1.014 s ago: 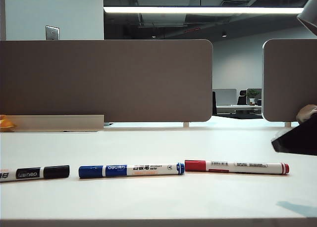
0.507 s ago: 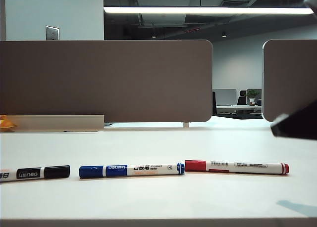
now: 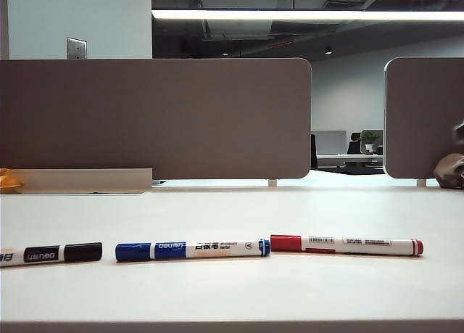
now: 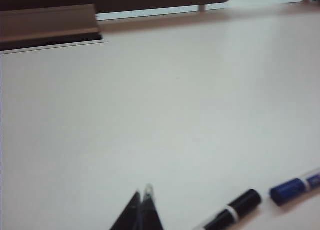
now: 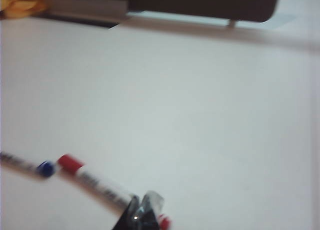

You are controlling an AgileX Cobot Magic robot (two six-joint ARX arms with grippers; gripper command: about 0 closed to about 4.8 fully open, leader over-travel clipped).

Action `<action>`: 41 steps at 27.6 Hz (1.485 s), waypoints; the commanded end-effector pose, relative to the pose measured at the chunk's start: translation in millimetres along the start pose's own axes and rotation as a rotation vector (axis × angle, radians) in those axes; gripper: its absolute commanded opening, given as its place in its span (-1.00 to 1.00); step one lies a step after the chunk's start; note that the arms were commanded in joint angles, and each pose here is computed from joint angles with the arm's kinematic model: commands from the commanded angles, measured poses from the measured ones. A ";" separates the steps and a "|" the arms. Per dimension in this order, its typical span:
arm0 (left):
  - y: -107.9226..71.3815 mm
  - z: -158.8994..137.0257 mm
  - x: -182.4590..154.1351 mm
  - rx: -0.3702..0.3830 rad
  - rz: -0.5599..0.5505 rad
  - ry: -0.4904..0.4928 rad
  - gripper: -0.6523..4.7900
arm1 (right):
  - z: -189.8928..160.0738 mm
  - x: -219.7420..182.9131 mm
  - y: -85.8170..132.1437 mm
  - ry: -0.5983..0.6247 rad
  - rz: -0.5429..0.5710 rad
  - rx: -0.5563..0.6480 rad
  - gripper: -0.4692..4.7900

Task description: Pick up the markers one by one and line them up horizontally in a straight line on the table.

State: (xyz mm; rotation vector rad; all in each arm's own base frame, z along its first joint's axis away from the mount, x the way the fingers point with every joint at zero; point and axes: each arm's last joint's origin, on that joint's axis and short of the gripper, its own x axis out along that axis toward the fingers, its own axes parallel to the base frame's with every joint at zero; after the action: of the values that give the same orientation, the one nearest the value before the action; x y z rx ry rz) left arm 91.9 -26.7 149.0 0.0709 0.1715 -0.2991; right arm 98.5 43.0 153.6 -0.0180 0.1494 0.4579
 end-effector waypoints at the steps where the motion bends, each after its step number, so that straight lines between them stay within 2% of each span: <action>1: 3.3 -1.1 0.3 -0.010 0.033 0.003 -0.78 | 1.4 -2.4 -7.3 -0.039 -0.069 0.007 -0.84; 13: 7.3 -1.3 0.1 -0.017 0.073 0.005 -0.78 | 5.5 -11.8 -28.3 -0.103 -0.285 0.022 -0.84; 16: 7.3 -1.3 0.1 -0.017 0.073 0.005 -0.78 | 8.6 -17.2 -33.2 -0.149 -0.349 0.017 -0.84; 21: 8.0 -1.4 0.0 -0.018 0.080 0.005 -0.78 | 9.9 -20.1 -35.9 -0.170 -0.386 0.014 -0.84; 35: 25.2 -2.7 -3.2 -0.051 0.260 0.013 -0.78 | 10.0 -23.1 -41.1 -0.175 -0.447 0.016 -0.84; 41: 25.9 -2.8 -3.4 -0.052 0.267 0.013 -0.78 | 10.0 -23.1 -41.1 -0.175 -0.447 0.016 -0.84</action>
State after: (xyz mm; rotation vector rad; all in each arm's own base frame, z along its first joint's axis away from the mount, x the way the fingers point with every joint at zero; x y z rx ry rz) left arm 95.7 -0.9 148.9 0.0464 0.1781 -0.0287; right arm 97.2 -3.3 167.5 0.0054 -0.0215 0.0119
